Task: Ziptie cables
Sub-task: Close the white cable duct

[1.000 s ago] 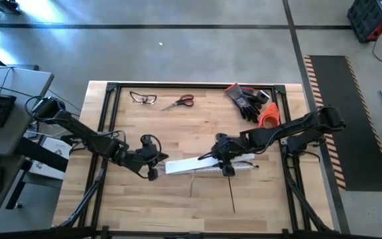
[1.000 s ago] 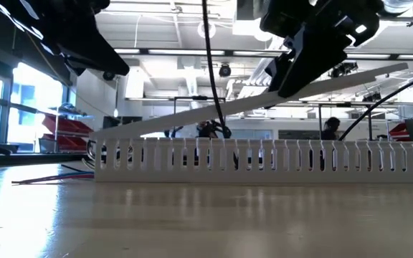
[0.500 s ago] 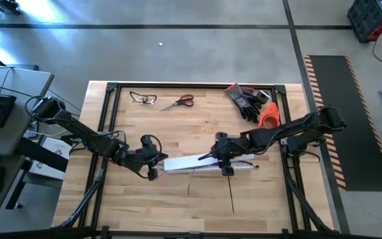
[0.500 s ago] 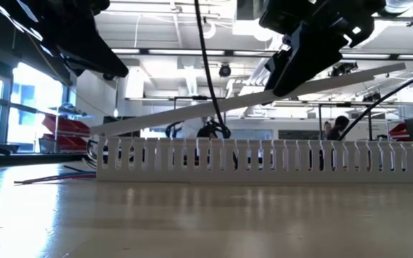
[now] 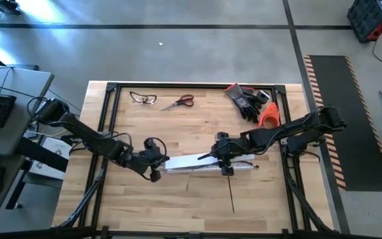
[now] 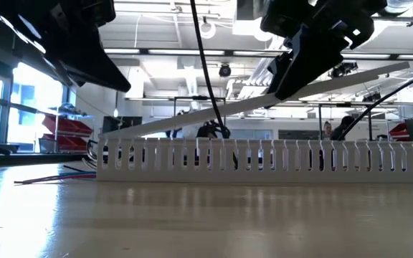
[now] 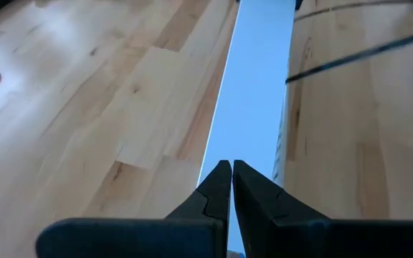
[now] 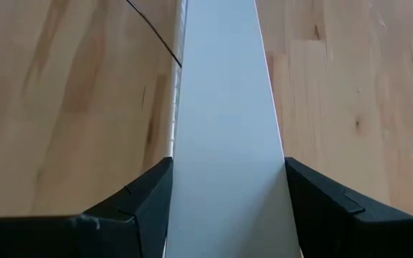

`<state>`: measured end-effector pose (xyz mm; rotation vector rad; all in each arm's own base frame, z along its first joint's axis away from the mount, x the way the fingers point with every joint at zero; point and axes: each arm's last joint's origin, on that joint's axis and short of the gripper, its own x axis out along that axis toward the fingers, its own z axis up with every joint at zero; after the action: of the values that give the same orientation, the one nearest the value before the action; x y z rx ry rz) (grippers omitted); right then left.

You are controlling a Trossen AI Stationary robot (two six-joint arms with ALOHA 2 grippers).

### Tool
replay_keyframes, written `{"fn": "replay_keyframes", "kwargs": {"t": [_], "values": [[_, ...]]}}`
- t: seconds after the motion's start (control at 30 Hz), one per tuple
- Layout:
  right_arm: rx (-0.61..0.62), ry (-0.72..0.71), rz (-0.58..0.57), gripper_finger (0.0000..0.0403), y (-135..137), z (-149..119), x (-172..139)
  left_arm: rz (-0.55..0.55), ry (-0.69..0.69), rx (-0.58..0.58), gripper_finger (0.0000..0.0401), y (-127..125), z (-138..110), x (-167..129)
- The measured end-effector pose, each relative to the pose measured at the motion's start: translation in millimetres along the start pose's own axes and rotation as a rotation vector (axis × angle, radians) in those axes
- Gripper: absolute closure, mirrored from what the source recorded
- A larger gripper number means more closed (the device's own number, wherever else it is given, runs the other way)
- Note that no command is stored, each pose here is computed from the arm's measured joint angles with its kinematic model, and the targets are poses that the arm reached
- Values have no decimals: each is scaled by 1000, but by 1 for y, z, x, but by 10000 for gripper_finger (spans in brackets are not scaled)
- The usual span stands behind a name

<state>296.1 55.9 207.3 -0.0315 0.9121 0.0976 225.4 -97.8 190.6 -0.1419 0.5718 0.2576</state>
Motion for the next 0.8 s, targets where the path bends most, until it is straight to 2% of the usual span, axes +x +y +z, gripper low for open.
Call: {"fn": "replay_keyframes", "kwargs": {"t": [0.23,0.8], "values": [[16,-1,45,197,1,0,0,-8,-10,-9,401,-1,1,3],[29,-26,62,197,1,3,-6,-70,21,-4,401,-6,-3,9]]}}
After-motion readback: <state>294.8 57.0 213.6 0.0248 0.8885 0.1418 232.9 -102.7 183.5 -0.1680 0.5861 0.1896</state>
